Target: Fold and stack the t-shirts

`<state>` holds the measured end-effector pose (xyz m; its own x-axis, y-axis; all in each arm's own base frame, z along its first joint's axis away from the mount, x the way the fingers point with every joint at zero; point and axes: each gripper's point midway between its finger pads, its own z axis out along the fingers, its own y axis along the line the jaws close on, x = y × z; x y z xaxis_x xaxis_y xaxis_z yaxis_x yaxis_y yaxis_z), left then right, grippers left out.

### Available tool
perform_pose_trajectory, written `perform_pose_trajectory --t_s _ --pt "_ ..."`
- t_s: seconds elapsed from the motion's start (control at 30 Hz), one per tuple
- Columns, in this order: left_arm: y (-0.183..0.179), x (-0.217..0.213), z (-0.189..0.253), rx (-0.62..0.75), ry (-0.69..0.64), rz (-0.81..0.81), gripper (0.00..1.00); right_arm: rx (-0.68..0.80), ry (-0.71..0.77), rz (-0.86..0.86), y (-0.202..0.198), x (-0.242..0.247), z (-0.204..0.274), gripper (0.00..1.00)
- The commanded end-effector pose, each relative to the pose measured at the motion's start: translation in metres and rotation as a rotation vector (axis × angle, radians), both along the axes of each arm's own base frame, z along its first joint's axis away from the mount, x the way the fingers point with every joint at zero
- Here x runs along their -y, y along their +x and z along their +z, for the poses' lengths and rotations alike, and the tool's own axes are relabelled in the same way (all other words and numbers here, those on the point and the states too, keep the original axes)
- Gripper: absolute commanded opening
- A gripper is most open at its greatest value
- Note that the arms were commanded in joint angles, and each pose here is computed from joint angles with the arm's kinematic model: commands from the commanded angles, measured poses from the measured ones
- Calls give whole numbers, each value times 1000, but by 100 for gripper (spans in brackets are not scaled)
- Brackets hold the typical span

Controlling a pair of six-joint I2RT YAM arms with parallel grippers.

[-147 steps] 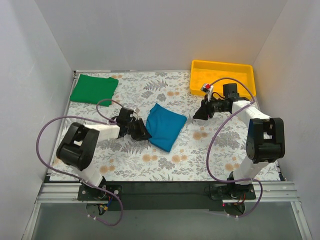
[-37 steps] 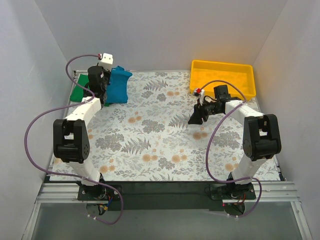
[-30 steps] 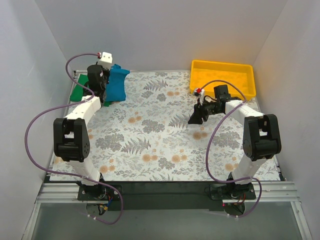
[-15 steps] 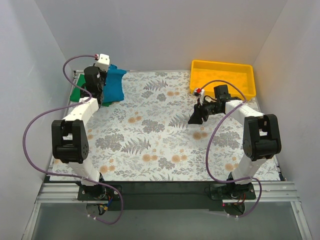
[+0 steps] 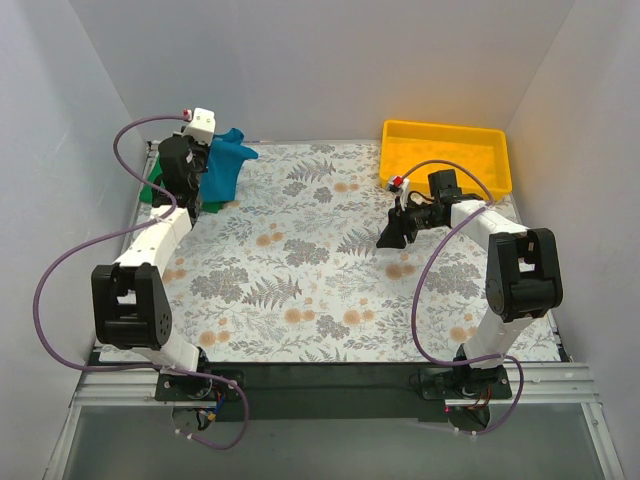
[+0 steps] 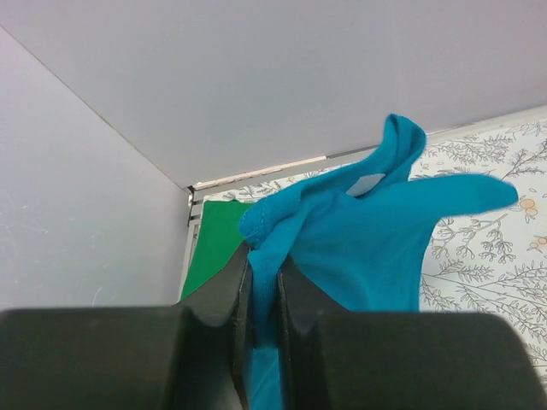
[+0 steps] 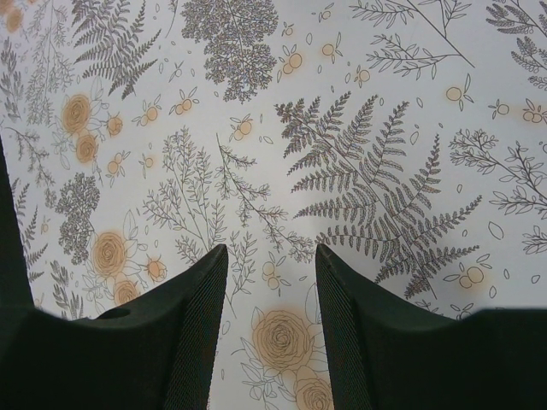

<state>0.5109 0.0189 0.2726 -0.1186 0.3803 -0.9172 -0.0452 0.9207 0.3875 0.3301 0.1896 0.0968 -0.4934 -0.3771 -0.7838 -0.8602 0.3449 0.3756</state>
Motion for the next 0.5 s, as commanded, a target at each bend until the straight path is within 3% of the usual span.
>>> perform_pose_trajectory --t_s 0.0,0.37,0.47 --pt "-11 -4 44 115 16 -2 0 39 23 14 6 -2 16 53" --pt "13 -17 22 74 -11 31 0 43 26 17 6 -3 18 53" --pt "25 -37 13 59 -21 72 0 41 27 16 5 -3 18 53"
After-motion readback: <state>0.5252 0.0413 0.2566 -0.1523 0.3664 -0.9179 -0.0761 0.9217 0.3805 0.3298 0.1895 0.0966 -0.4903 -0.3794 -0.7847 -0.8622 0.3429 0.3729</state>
